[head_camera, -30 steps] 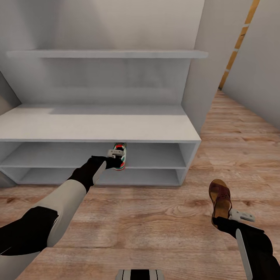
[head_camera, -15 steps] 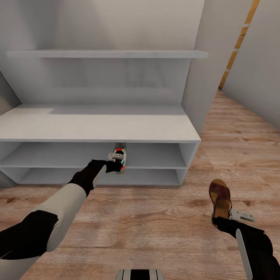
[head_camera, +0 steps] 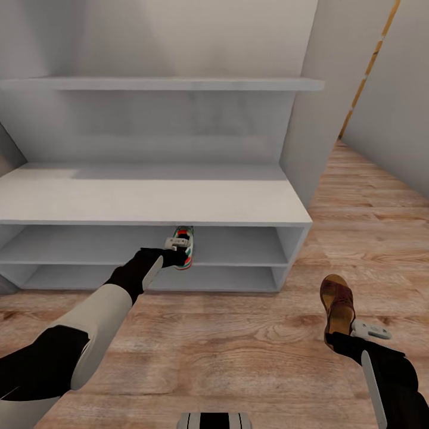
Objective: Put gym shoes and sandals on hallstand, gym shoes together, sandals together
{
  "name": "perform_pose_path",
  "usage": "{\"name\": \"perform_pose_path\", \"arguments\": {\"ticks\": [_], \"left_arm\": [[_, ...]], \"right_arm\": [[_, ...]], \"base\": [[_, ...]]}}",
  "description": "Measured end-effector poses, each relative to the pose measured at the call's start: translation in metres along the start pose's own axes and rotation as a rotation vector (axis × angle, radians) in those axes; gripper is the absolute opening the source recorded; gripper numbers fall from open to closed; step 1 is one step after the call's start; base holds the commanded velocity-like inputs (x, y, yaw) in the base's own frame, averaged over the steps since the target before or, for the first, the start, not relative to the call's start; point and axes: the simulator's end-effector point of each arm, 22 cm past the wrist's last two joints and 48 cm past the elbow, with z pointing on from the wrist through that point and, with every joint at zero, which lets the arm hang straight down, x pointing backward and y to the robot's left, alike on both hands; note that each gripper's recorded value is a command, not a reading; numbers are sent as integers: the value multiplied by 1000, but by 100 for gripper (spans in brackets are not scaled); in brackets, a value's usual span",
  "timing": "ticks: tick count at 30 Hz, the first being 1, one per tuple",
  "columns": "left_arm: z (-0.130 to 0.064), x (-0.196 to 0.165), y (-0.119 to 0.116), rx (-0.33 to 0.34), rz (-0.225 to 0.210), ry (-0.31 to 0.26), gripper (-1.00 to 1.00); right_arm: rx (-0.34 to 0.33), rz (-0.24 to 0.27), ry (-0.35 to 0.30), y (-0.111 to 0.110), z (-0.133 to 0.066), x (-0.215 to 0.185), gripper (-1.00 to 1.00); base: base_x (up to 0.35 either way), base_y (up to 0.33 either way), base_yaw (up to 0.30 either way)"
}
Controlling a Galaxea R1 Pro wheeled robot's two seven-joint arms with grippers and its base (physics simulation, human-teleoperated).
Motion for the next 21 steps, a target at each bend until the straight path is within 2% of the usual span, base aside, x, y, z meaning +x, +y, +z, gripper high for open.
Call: {"name": "perform_pose_path", "arguments": {"ticks": [8, 16, 21], "left_arm": [[0, 0, 0, 0, 0, 0, -100], [0, 0, 0, -1, 0, -1, -100], [0, 0, 0, -1, 0, -1, -100]], "right_arm": [[0, 0, 0, 0, 0, 0, -100], [0, 0, 0, 0, 0, 0, -100], [0, 0, 0, 0, 0, 0, -100]], "base": [[15, 0, 0], [200, 0, 0], [64, 0, 0]]}}
